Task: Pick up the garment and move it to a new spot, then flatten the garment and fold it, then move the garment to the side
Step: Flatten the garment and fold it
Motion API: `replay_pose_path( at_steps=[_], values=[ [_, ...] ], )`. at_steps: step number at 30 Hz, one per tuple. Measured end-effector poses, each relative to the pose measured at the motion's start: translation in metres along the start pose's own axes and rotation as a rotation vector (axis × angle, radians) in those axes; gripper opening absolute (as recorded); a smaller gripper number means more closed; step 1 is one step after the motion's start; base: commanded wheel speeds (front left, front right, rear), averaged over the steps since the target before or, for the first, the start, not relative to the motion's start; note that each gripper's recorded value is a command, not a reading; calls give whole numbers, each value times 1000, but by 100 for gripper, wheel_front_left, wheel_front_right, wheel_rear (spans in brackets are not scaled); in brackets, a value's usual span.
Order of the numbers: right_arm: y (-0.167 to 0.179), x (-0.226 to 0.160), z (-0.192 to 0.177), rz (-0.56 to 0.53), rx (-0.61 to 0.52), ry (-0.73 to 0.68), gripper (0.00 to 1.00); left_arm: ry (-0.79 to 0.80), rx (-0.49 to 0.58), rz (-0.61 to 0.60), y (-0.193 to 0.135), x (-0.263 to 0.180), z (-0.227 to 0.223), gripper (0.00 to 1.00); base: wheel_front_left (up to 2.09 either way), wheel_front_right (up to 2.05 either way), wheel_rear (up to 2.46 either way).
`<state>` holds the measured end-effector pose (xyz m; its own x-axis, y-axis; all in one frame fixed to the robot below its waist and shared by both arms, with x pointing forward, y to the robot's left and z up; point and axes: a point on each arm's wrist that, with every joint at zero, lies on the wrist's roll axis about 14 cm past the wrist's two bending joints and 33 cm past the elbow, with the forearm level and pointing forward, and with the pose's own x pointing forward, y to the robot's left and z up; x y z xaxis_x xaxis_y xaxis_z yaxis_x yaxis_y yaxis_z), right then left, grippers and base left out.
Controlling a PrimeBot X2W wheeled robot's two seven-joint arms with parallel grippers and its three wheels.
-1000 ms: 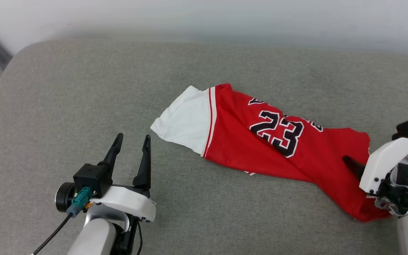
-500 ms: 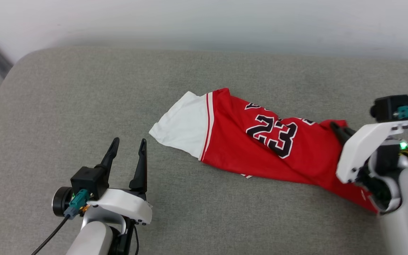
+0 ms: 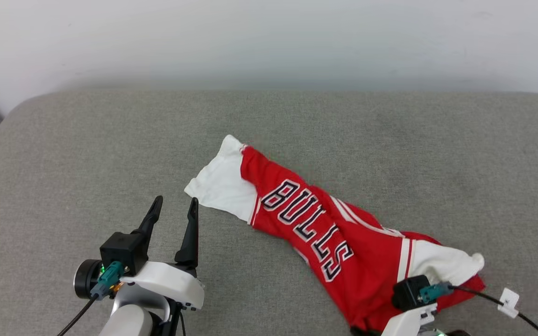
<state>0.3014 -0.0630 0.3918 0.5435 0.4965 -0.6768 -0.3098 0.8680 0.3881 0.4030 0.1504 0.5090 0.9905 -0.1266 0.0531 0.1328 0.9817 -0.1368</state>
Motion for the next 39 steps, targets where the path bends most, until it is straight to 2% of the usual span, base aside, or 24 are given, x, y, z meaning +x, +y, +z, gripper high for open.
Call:
replay_pose_path(
  at_steps=[4,13,17,20,25,32,36,37,38,39],
  values=[
    [-1,0,-6,-17,27,-53,100,2,-3,-3,-2,-3,1,100,0,0,0],
    [15,-33,57,-12,-41,-362,100,3,-2,2,-2,-10,2,100,0,0,0],
    [-5,-51,74,-74,-32,-406,100,2,-4,2,-4,-9,2,100,0,0,0],
    [-44,-62,75,-181,1,-382,100,7,-7,-1,-5,-8,0,100,0,0,0],
    [-102,-70,59,-326,65,-261,100,12,-8,-1,-4,-4,-2,100,0,0,0],
    [-123,-52,44,-346,115,-127,100,30,-7,13,3,0,-10,100,0,0,0],
    [-122,-37,48,-323,127,-113,100,45,-9,15,5,3,-16,100,0,0,0],
    [-121,-34,49,-314,133,-112,72,48,-10,16,5,4,-17,100,0,0,0],
    [-121,-32,50,-311,134,-118,7,48,-9,16,5,5,-17,100,0,0,0],
    [-122,-30,51,-310,134,-120,0,46,-10,14,5,6,-17,100,0,0,0]
  ],
)
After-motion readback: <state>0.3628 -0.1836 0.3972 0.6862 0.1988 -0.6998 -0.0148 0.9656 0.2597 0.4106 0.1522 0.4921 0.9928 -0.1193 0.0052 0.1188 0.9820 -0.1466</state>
